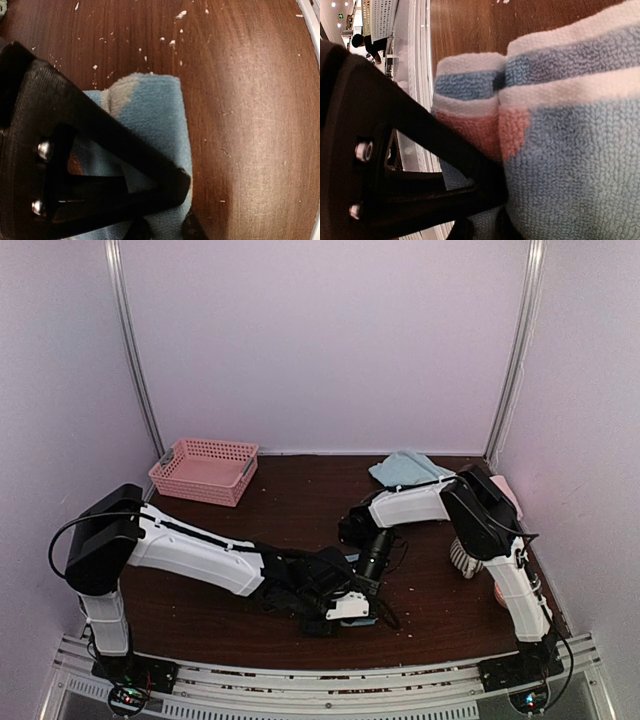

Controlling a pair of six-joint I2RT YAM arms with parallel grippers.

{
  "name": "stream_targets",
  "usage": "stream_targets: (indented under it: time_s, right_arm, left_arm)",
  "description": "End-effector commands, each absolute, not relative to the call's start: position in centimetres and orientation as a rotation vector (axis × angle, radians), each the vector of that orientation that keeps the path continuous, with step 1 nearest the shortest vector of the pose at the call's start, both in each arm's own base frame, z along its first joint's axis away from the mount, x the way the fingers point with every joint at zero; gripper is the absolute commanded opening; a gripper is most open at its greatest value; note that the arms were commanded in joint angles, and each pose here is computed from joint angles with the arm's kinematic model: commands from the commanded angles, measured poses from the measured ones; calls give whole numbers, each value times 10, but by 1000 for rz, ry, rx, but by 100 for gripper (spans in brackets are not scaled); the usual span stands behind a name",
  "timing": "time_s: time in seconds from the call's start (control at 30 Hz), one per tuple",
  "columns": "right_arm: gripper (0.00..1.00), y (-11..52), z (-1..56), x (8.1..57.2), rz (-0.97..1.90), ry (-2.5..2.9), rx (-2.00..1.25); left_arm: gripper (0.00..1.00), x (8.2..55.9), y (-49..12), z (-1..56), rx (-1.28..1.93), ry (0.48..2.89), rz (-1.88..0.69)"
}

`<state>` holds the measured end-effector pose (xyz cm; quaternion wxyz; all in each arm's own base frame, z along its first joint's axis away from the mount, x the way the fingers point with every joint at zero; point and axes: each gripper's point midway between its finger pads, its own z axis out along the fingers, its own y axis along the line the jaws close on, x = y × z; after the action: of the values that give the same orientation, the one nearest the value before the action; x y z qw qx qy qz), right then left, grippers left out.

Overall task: Roll the towels
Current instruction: Roll the towel at the center of the board.

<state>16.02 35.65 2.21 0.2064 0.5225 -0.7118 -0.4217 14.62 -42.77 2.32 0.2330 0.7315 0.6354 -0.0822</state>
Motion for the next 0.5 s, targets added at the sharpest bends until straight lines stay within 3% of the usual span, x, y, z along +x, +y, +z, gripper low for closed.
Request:
stream_targets:
  time_s: [0.0, 0.03, 0.1, 0.17, 0.47]
  right_arm:
    - [3, 331, -15, 160, -954, -1975, 1541]
    - [9, 331, -6, 158, -978, -1943, 1584]
    - [32, 329, 24, 155, -1033, -1893, 1692]
    - [41, 327, 53, 160, -1045, -1898, 1828]
    - [47, 328, 174, 270, -1029, -2516, 1883]
  left_arm:
    - [11, 144, -437, 25, 2004, 1718, -258]
    - [7, 143, -436, 23, 2011, 1725, -256]
    - [3, 141, -434, 22, 2015, 1748, -270]
    - [0, 134, -433, 23, 2017, 1794, -315]
    - [0, 106, -433, 23, 2058, 1918, -527]
